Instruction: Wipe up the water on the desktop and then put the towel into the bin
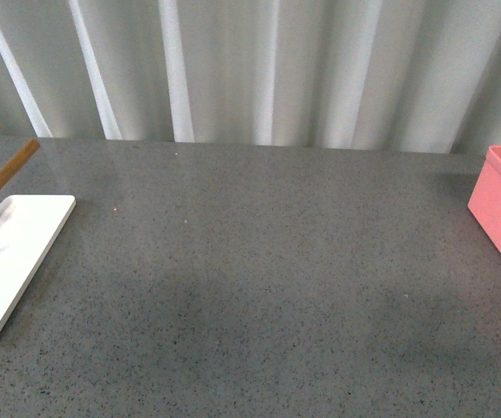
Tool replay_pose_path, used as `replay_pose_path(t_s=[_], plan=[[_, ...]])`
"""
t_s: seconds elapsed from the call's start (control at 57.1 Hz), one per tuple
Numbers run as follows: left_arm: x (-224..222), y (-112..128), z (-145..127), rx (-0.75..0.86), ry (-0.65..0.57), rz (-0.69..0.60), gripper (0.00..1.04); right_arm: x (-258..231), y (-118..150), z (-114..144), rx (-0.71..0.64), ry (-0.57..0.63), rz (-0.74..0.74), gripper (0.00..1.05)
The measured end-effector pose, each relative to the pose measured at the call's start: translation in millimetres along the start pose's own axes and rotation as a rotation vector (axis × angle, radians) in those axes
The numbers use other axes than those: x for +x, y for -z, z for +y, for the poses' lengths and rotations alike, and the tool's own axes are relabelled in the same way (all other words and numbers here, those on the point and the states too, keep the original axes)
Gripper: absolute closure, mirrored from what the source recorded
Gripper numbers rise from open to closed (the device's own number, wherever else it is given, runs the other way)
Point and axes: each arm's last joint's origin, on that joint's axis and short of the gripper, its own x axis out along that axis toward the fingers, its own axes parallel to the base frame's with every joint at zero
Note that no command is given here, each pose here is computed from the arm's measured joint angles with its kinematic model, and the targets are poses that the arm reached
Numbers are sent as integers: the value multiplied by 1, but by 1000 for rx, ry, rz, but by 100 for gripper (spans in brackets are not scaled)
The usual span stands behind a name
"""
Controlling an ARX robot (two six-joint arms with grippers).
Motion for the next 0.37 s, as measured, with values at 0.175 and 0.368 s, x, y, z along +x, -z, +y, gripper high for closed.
replay_pose_path(t_s=[0.175, 0.368], plan=[[0, 0, 0, 0, 0, 0, 7, 0, 0, 0, 0, 0, 0, 7], [0, 0, 0, 0, 0, 0, 7, 0, 0, 0, 0, 0, 0, 7]])
